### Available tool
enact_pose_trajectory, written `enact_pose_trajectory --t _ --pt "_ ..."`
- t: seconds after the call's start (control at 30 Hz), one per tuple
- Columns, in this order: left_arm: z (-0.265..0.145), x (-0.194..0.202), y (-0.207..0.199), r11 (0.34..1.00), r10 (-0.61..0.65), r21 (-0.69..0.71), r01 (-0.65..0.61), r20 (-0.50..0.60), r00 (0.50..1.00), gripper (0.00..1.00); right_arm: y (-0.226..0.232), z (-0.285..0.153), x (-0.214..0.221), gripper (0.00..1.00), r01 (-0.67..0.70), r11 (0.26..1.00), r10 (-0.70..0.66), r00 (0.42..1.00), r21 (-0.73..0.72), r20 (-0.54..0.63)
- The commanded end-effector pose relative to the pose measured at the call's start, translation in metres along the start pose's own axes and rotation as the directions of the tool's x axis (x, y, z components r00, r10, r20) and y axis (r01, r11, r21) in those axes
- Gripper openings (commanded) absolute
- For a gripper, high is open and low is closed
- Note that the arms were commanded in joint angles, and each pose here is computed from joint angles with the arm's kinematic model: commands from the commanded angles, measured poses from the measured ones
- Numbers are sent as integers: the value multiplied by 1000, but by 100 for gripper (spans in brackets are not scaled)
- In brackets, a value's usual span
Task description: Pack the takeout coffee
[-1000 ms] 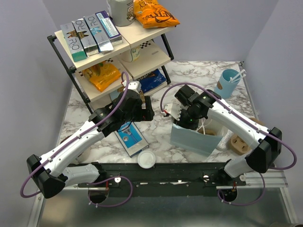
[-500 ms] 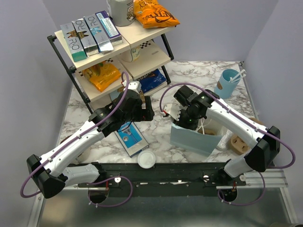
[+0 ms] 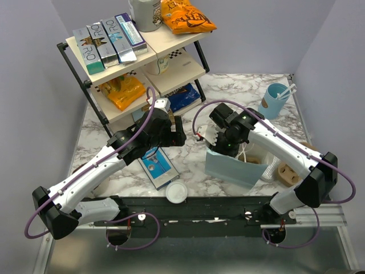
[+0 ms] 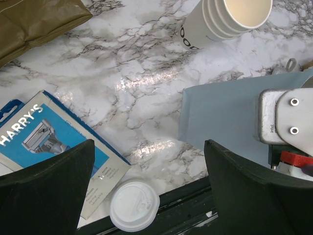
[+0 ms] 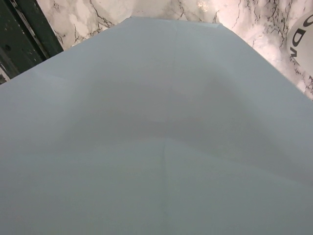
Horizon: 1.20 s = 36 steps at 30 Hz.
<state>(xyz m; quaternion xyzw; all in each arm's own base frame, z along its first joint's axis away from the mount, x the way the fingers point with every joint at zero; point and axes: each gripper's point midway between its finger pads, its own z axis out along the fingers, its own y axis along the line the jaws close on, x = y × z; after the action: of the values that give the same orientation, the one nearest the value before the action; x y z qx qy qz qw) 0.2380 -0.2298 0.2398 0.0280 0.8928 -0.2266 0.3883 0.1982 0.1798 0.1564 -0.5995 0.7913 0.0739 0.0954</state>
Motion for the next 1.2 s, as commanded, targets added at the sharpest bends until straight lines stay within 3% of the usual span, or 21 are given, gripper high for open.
enact_pose_trajectory --t 0.0,0.03,0.33,0.77,1.17 --pt "1 1 -2 1000 6 18 -6 -7 1000 99 -2 4 14 31 -17 1000 18 997 17 -78" --pt "1 1 -3 1000 6 20 -6 -7 1000 99 -2 4 14 36 -15 1000 17 997 19 -76" --pt "-1 1 -7 999 10 46 -10 -10 1000 99 -9 -10 5 42 -8 996 8 1000 85 -3" --pt "-2 8 -9 998 14 68 -12 -35 999 99 -10 -50 -14 45 17 987 -42 987 157 157" --pt "-5 10 -12 996 15 90 -12 -41 999 99 -14 -108 -39 49 36 955 -146 921 293 362"
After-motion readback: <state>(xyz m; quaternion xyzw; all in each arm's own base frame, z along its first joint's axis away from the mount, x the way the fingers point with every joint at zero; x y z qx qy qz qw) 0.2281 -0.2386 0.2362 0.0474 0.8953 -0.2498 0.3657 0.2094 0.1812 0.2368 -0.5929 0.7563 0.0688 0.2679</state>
